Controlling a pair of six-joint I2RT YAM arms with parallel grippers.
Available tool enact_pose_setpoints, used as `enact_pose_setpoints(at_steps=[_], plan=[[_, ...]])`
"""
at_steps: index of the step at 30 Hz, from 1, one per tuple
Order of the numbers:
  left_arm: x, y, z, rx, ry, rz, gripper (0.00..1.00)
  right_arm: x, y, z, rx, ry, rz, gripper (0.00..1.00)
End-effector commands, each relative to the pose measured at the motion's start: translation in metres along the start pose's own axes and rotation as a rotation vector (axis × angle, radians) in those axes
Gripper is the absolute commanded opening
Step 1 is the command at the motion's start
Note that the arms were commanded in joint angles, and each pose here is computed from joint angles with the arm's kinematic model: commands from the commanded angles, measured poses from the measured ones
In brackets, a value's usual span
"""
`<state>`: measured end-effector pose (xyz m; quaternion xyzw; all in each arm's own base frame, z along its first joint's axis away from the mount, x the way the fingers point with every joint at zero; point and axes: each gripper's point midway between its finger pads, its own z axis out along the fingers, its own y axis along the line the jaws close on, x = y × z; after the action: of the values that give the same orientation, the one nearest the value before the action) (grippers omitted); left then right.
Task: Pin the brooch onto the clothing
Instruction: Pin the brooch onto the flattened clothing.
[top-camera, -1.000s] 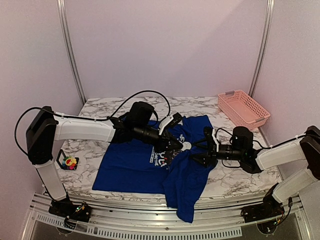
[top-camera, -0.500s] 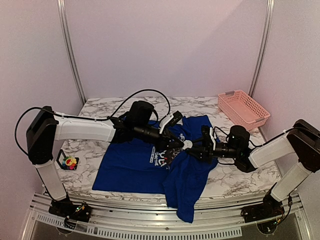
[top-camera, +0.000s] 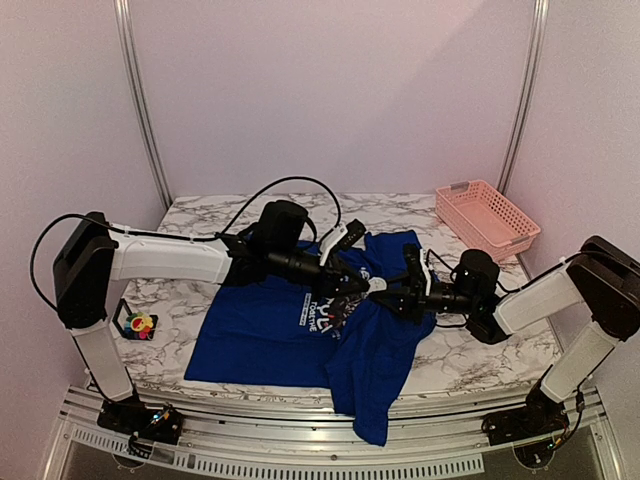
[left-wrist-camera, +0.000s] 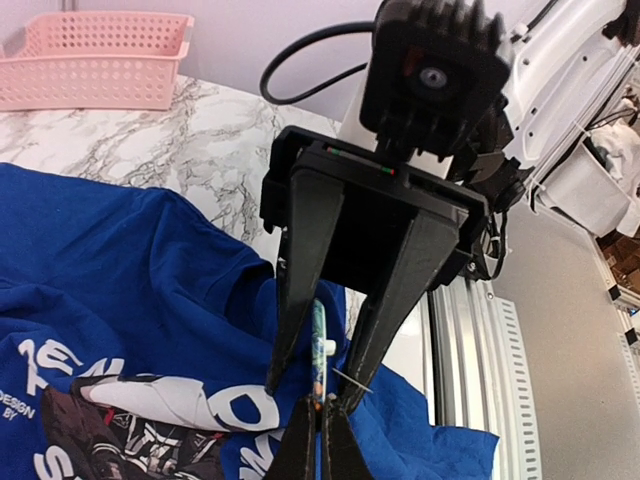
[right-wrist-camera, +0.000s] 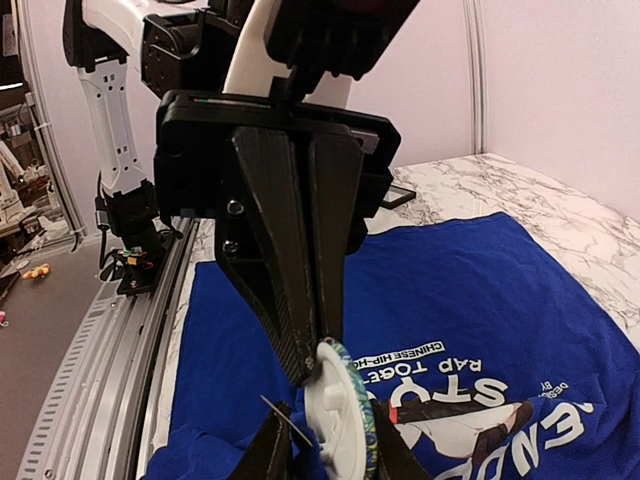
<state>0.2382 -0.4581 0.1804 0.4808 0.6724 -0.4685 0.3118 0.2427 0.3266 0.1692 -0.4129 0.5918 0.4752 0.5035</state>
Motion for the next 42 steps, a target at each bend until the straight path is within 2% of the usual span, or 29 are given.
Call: enact_pose_setpoints(at_steps=[1,9,24,36,42], plan=[[-0.001,-0.011,0.002,0.017,0.002,0.073,0.00,-0.010,-0.011,0.000,0.003,-0.042,0.087,0.23],[0.005,-0.017,0.000,0.016,0.016,0.145,0.00,-0.011,-0.023,-0.008,0.047,-0.072,0.179,0.23],[0.017,-0.033,0.004,0.022,0.057,0.338,0.00,-0.019,-0.031,-0.003,0.053,-0.073,0.223,0.19],[0.023,-0.033,0.002,0.021,0.073,0.360,0.00,-0.015,-0.040,-0.014,0.090,-0.108,0.308,0.18],[0.021,-0.034,0.004,0.026,0.067,0.375,0.00,-0.010,-0.049,-0.008,0.114,-0.066,0.315,0.15]])
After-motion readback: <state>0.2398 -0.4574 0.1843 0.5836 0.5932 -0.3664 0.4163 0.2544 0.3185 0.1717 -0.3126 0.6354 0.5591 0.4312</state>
